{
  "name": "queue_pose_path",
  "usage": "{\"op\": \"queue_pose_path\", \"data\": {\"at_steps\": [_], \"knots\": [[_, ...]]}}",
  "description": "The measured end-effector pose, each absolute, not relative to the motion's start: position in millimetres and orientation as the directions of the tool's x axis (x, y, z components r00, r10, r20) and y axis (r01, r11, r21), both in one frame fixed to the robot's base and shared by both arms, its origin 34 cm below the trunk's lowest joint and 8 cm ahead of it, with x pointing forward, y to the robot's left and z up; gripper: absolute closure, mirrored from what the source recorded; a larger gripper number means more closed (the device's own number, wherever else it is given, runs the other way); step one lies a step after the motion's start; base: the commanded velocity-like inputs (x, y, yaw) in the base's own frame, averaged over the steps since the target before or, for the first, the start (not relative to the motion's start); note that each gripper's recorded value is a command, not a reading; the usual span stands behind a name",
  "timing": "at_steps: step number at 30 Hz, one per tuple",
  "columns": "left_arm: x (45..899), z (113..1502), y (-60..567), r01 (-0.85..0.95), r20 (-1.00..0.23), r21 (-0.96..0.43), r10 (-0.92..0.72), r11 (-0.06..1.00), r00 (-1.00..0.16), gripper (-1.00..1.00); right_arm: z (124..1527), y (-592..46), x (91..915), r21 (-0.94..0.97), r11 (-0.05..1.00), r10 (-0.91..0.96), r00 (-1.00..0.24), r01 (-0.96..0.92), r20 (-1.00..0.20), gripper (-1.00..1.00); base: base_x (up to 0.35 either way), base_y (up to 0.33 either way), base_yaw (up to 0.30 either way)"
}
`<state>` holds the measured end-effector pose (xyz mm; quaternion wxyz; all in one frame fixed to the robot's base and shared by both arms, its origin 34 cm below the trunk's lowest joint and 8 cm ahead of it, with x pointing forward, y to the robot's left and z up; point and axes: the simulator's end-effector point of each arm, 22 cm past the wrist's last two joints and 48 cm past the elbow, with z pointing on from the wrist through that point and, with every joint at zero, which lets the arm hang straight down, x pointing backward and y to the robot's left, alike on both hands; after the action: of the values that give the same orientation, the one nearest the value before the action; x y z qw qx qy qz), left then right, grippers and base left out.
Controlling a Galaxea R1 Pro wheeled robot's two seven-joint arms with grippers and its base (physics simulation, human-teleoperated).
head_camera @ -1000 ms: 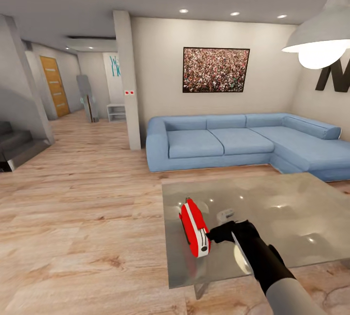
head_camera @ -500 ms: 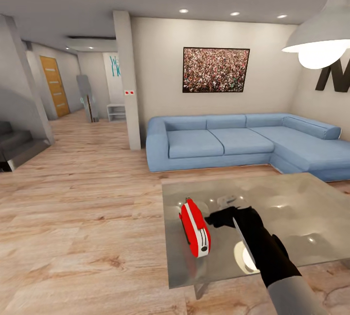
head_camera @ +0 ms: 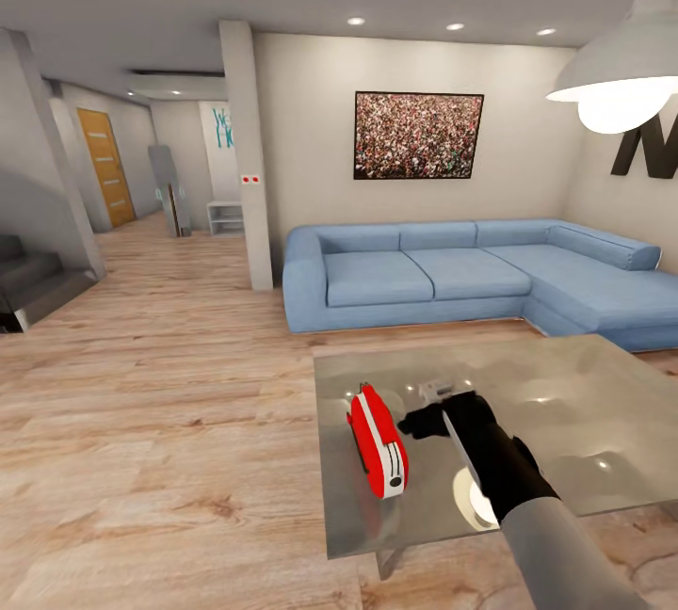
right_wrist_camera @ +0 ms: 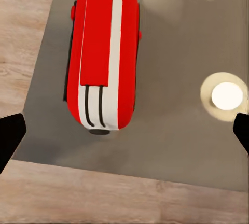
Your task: Turn on the radio receiver that's on the table in the living room.
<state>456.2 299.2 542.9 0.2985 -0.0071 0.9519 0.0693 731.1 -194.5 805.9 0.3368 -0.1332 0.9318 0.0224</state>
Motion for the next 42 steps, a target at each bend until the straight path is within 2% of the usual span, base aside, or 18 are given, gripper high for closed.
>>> {"op": "queue_pose_path", "data": {"at_steps": [11,22,29,42], "knots": [[456,543,299,-0.053,-0.569,0.128,0.029,0.990,-0.822,-1.00,841,-188,759,-0.049,0.963,-0.229,-0.705,-0.267,-0.671,-1.00,0.000,0.000,0.000],[457,543,298,-0.055,-0.573,0.126,0.028,0.991,-0.819,-1.00,848,-150,761,-0.022,0.957,-0.227,-0.697,-0.290,-0.681,-1.00,0.000,0.000,0.000],[466,550,298,-0.059,-0.615,0.123,0.030,0.991,-0.788,-1.00,838,-164,765,-0.102,0.970,-0.231,-0.715,-0.219,-0.659,-1.00,0.001,0.001,0.000],[468,552,302,-0.062,-0.622,0.127,0.031,0.990,-0.782,-1.00,844,-167,773,-0.125,0.972,-0.230,-0.690,-0.200,-0.686,-1.00,0.169,0.122,0.000]]}}
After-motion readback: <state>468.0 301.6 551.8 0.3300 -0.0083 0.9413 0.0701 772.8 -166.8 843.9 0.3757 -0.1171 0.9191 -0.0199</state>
